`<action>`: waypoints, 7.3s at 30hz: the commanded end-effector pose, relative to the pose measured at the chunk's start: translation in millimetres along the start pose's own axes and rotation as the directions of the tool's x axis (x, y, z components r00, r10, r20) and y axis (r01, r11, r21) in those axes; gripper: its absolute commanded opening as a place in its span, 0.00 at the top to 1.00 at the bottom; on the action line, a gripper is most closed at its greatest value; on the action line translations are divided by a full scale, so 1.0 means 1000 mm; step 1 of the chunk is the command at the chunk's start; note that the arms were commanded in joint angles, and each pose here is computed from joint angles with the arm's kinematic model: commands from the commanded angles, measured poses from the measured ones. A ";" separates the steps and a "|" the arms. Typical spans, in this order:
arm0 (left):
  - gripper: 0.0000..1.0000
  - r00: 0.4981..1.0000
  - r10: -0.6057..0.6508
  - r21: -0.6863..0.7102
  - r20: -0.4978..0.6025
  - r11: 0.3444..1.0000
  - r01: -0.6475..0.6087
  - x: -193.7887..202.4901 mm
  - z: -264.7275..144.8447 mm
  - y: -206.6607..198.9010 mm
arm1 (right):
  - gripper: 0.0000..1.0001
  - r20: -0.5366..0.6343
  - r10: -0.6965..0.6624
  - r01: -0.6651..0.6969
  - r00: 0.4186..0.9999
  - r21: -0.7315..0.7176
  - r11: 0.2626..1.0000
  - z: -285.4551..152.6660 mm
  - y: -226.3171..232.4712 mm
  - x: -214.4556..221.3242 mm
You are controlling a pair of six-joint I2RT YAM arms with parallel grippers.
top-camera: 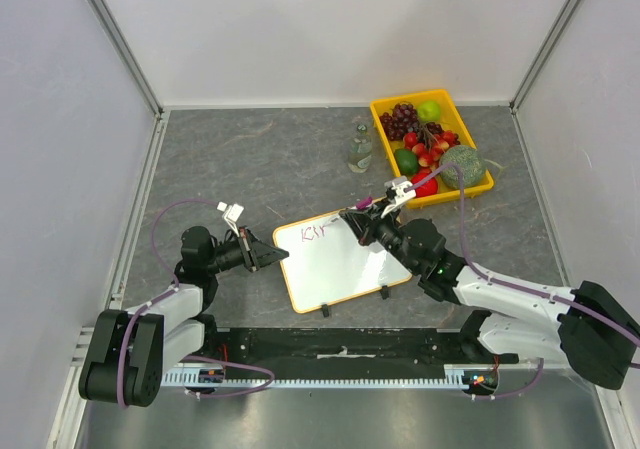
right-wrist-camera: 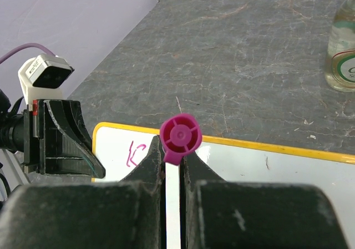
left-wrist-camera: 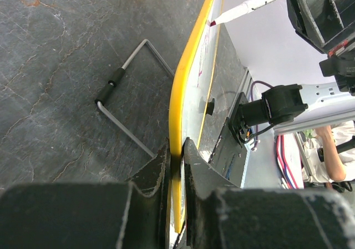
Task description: Write a sentence on the whiteboard
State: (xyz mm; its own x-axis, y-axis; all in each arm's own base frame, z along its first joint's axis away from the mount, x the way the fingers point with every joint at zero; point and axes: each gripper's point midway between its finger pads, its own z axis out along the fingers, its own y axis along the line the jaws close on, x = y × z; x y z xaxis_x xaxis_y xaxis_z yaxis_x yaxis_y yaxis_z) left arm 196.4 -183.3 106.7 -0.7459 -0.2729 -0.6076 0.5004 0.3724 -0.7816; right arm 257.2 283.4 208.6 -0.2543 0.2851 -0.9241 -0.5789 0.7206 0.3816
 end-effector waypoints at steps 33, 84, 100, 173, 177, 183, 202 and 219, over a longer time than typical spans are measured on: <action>0.98 0.999 0.051 0.008 0.011 0.999 -0.051 -0.008 0.002 -0.001 | 1.00 0.037 0.024 -0.022 0.999 -0.063 0.998 -0.020 0.010 -0.024; 0.98 0.999 0.049 0.011 0.007 0.999 -0.049 -0.007 0.002 -0.001 | 1.00 -0.059 -0.026 0.027 0.998 0.017 0.999 -0.020 -0.014 0.005; 0.98 0.999 0.048 0.012 0.005 0.999 -0.048 -0.007 0.003 -0.001 | 1.00 -0.016 -0.044 0.045 0.999 0.060 0.997 -0.021 -0.020 -0.009; 0.98 0.999 0.046 0.013 0.005 0.999 -0.046 -0.007 0.003 -0.001 | 1.00 -0.044 0.009 -0.008 0.999 0.033 0.999 -0.019 -0.023 -0.001; 0.98 0.999 0.048 0.016 0.005 0.999 -0.048 -0.008 0.003 -0.001 | 1.00 -0.050 0.007 -0.006 0.999 0.030 1.000 -0.021 -0.024 0.001; 0.98 0.999 0.045 0.016 0.003 0.999 -0.045 -0.007 0.003 -0.001 | 1.00 -0.055 0.005 -0.003 0.998 0.035 0.999 -0.024 -0.025 0.003; 0.98 0.999 0.046 0.018 0.001 0.999 -0.046 -0.007 0.003 -0.001 | 1.00 0.089 0.046 -0.048 0.995 0.011 0.999 -0.012 -0.011 -0.054; 0.98 0.999 0.040 0.016 0.000 0.999 -0.040 -0.007 0.003 0.000 | 1.00 0.014 0.025 -0.026 1.000 0.054 0.998 -0.011 -0.029 -0.021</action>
State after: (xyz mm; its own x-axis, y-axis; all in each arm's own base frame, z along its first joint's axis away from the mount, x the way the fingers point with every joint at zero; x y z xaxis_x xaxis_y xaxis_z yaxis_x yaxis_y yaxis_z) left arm 196.9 -184.4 106.8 -0.7497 -0.2653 -0.6063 0.5050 0.3628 -0.7831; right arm 268.3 250.8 213.6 -0.2811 0.2922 -0.9141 -0.5271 0.7490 0.4015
